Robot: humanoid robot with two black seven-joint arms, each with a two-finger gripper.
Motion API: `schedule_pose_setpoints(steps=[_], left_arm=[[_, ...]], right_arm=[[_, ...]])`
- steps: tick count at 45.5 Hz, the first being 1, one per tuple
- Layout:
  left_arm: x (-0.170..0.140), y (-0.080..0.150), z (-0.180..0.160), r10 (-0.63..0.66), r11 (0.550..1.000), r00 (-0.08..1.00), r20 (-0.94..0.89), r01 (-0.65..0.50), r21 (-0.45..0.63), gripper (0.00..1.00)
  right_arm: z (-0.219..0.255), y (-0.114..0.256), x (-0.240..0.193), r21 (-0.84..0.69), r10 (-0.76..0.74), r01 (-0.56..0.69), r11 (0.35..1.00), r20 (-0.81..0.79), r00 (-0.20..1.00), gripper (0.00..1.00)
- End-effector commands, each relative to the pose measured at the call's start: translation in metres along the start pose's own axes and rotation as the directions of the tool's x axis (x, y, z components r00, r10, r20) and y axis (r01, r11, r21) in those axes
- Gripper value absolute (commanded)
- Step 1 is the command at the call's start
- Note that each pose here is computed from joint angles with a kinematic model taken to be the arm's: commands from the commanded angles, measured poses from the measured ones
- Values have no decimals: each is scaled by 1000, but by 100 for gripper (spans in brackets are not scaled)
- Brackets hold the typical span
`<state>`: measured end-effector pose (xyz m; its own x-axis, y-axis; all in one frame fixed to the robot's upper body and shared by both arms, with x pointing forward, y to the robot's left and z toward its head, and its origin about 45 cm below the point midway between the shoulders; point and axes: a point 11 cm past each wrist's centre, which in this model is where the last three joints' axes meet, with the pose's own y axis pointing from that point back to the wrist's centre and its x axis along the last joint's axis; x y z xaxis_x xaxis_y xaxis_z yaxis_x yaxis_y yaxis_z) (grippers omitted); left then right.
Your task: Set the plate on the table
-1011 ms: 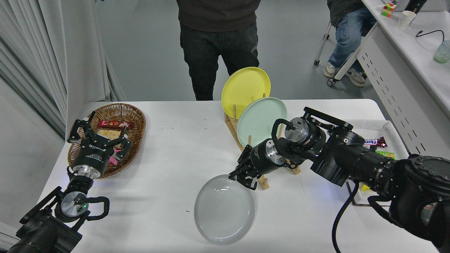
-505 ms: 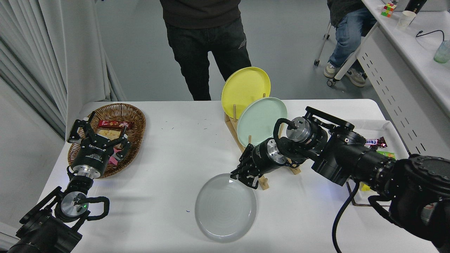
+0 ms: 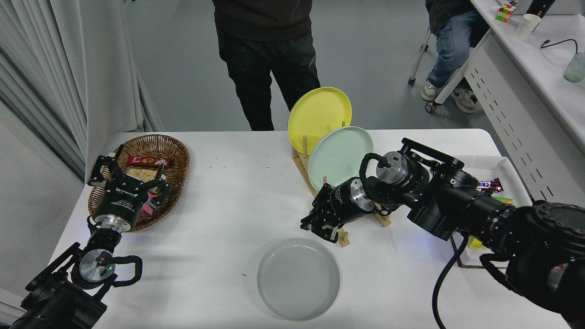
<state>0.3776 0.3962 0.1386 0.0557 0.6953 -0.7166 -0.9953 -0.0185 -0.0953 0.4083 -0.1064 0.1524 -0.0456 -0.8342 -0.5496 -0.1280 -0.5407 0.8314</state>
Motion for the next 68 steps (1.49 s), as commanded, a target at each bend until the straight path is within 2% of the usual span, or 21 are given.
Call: schedule_pose_setpoints(steps=[1,6,7,9,28,44,59,68], left_arm=[[0,0,0,0,1000,1000,0,0,0,98],[0,0,0,0,1000,1000,0,0,0,98],[0,0,0,0,1000,1000,-1,0,-1,98],[0,0,-1,0,1000,1000,-2,0,0,98],[0,0,0,0,1000,1000,0,0,0,98],[0,0,0,0,1000,1000,-1,0,-1,98],[0,0,0,0,1000,1000,0,0,0,98],[0,0,0,0,1000,1000,-1,0,-1,98]], right_arm=[[-2,1,-1,6,-30,30,1000,-103,994,37],[-3,2,0,5,-17,19,1000,-205,979,66],[-3,2,-1,4,-23,24,1000,-246,969,87],[-3,2,-2,2,-29,31,1000,-267,963,98],[-1,8,-19,-45,-187,186,981,-444,876,99],[-14,22,-37,-23,-157,171,985,-524,837,100],[12,23,-86,-136,-294,270,953,-623,725,100],[36,32,-130,-217,-394,343,914,-678,620,99]])
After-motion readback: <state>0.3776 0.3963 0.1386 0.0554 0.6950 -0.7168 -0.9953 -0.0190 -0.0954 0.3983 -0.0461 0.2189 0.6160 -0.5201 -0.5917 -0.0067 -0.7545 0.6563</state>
